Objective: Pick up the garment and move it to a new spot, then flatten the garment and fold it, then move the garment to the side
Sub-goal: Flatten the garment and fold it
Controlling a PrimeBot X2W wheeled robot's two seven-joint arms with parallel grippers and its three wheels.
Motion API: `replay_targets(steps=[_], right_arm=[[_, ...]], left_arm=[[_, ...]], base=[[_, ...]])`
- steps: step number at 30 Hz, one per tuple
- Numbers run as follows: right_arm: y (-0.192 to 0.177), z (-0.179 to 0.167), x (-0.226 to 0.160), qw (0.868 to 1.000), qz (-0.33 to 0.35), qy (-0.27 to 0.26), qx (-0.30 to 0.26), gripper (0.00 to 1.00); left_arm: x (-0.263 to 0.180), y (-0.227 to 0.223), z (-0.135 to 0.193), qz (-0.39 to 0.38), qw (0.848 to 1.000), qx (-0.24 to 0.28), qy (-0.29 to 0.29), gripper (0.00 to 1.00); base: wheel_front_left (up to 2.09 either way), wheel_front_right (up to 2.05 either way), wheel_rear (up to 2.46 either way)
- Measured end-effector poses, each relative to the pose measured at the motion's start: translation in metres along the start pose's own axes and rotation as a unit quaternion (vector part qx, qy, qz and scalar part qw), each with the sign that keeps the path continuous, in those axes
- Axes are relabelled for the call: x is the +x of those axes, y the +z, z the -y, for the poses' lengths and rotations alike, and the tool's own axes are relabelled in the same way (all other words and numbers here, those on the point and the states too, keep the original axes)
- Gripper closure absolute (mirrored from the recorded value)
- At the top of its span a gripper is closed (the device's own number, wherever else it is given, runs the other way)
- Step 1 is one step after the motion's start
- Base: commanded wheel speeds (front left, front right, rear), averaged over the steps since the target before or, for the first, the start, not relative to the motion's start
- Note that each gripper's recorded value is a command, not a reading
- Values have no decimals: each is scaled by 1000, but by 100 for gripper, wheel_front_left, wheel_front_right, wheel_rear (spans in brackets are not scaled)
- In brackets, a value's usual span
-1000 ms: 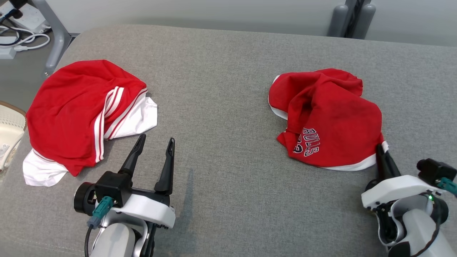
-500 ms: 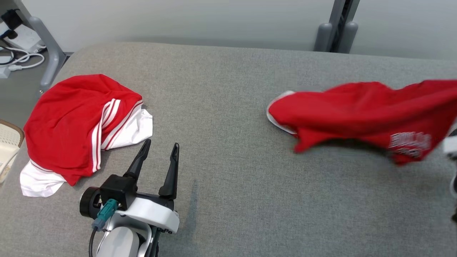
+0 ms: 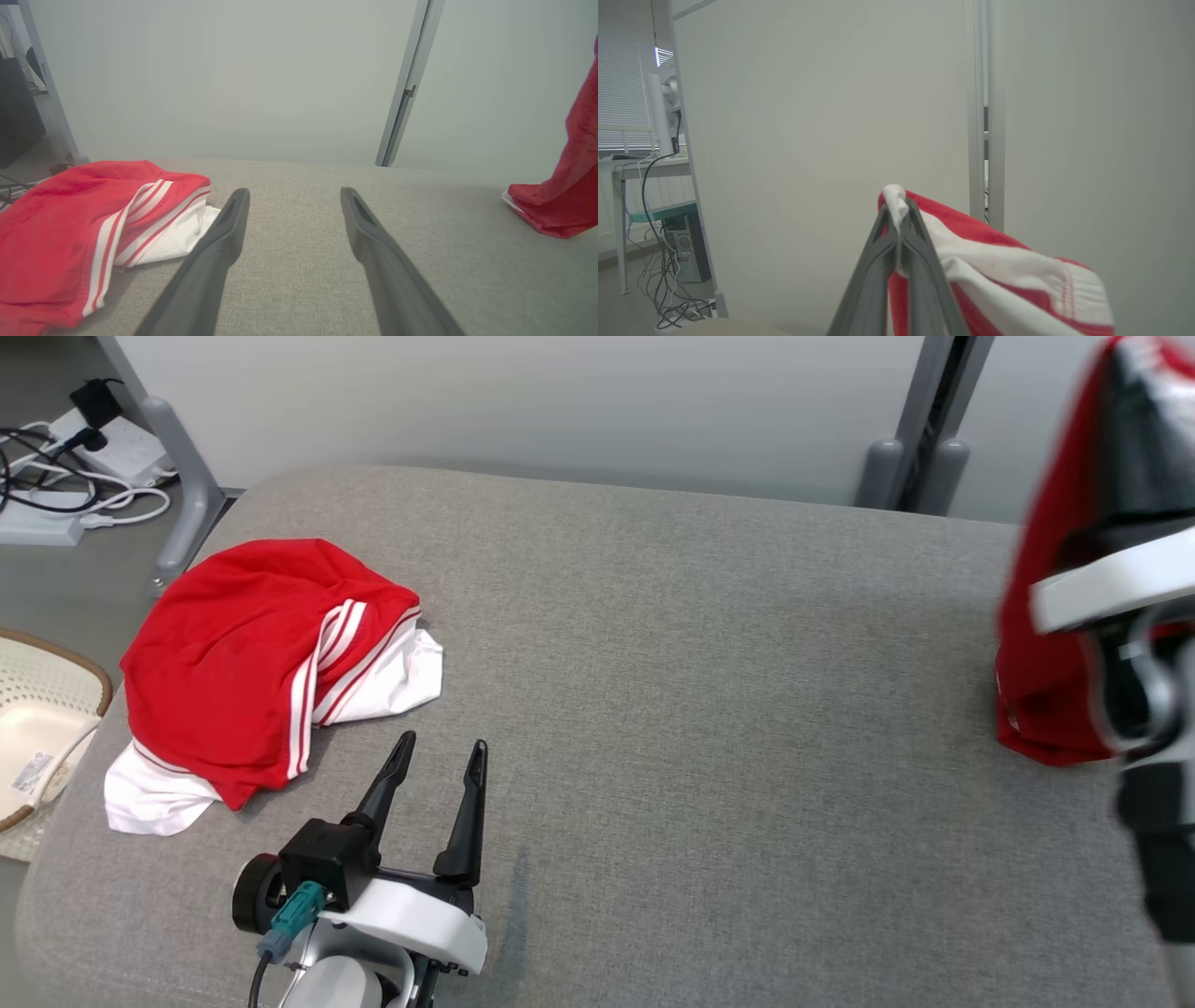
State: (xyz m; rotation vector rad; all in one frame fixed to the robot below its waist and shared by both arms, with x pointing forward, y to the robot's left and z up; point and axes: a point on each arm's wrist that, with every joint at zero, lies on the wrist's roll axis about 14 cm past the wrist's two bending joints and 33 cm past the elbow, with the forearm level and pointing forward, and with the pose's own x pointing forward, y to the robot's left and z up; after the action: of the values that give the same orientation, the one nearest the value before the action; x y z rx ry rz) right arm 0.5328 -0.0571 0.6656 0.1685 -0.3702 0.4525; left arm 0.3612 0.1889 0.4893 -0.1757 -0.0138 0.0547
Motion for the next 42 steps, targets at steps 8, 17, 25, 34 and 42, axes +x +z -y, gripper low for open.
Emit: replay_targets(steps=[8, 17, 25, 34, 42], right_arm=[[-112, -134, -41, 970, -170, 166, 41, 100], [-182, -220, -104, 916, -283, 279, 56, 0], [-188, -213, -113, 913, -303, 267, 62, 0], [-152, -117, -86, 960, -233, 142, 59, 0], [-109, -20, -103, 986, -162, 4, 42, 0]], left_arm=[[-3, -3, -4, -7, 1000, -2, 9, 0], [-9, -5, -12, -12, 1000, -7, 27, 0], [-6, -8, -7, -15, 1000, -9, 22, 0], [15, 0, 17, 0, 1000, -12, -16, 0], [33, 4, 39, 10, 999, -19, -47, 0]], base=[[0, 0, 0], [0, 0, 0], [0, 0, 0], [0, 0, 0], [0, 0, 0]])
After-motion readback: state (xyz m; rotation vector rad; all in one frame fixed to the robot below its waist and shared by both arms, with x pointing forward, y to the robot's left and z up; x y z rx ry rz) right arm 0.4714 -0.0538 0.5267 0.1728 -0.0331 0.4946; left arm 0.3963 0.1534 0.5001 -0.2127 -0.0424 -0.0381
